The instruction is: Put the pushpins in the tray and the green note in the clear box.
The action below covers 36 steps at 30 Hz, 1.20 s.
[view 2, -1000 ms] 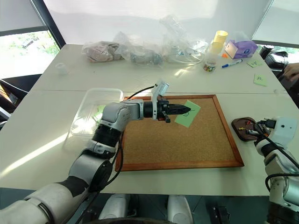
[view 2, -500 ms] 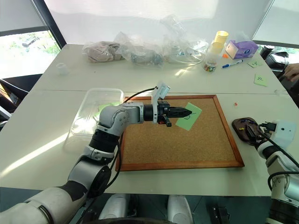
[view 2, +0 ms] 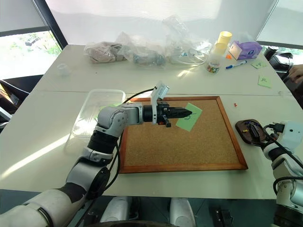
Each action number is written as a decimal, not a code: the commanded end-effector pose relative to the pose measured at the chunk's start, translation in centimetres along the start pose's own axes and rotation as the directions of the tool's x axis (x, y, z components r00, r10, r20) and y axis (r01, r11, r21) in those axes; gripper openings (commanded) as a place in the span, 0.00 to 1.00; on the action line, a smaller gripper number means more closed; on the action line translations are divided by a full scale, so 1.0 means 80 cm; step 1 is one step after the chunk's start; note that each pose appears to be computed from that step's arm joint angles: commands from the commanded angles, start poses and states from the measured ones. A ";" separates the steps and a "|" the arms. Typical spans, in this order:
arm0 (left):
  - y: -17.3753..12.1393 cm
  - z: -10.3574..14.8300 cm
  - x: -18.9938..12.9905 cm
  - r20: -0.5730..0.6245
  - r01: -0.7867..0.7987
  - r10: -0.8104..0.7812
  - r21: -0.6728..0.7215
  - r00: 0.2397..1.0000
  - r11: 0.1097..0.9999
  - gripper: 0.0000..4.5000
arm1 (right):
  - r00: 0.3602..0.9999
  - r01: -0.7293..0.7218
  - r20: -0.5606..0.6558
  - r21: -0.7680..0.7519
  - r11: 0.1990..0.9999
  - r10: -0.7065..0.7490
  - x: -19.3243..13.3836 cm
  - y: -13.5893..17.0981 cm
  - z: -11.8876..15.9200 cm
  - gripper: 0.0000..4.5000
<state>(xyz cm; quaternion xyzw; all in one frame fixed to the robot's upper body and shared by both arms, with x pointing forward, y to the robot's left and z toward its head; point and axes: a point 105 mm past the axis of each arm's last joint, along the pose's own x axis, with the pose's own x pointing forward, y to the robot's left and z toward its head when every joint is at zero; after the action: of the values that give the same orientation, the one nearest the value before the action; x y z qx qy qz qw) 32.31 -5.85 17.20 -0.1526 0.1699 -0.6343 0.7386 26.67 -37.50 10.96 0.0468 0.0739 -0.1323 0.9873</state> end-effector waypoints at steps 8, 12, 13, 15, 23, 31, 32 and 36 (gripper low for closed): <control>0.001 0.138 -0.097 0.160 -0.239 0.194 0.339 0.968 0.910 0.00 | 0.767 -0.615 0.033 -0.246 0.749 0.641 -0.079 0.170 0.076 0.99; 0.041 0.144 -0.186 0.076 -0.487 0.493 0.350 0.867 0.801 0.00 | 0.567 -0.809 -0.080 -0.241 0.536 0.820 -0.115 0.237 0.068 0.99; 0.044 0.142 -0.198 0.064 -0.513 0.524 0.328 0.850 0.793 0.00 | 0.542 -0.827 -0.096 -0.239 0.509 0.835 -0.119 0.244 0.065 0.99; 0.047 0.127 -0.236 0.013 -0.561 0.570 0.195 0.822 0.804 0.00 | 0.465 -0.872 -0.114 -0.233 0.431 0.878 -0.126 0.267 0.063 0.99; 0.058 0.071 -0.303 -0.114 -0.645 0.637 -0.053 0.762 0.762 0.00 | 0.369 -0.913 -0.139 -0.240 0.330 0.919 -0.114 0.303 0.051 0.99; 0.070 0.041 -0.308 -0.178 -0.692 0.671 -0.100 0.720 0.715 0.39 | 0.384 -0.903 -0.114 -0.253 0.347 0.916 -0.106 0.306 0.046 1.00; 0.071 0.042 -0.308 -0.175 -0.694 0.674 -0.100 0.718 0.713 0.48 | 0.389 -0.901 -0.112 -0.252 0.352 0.914 -0.105 0.305 0.045 1.00; 0.074 0.044 -0.311 -0.170 -0.710 0.692 -0.078 0.701 0.700 0.85 | 0.408 -0.894 -0.113 -0.252 0.371 0.906 -0.101 0.299 0.044 1.00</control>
<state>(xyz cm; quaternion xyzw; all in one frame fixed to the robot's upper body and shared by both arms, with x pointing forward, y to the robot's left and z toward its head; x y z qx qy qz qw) 35.44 19.64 17.68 -0.1040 0.3311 -0.2971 0.8896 25.83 -12.61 16.47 -0.0538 0.0552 0.4403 0.8946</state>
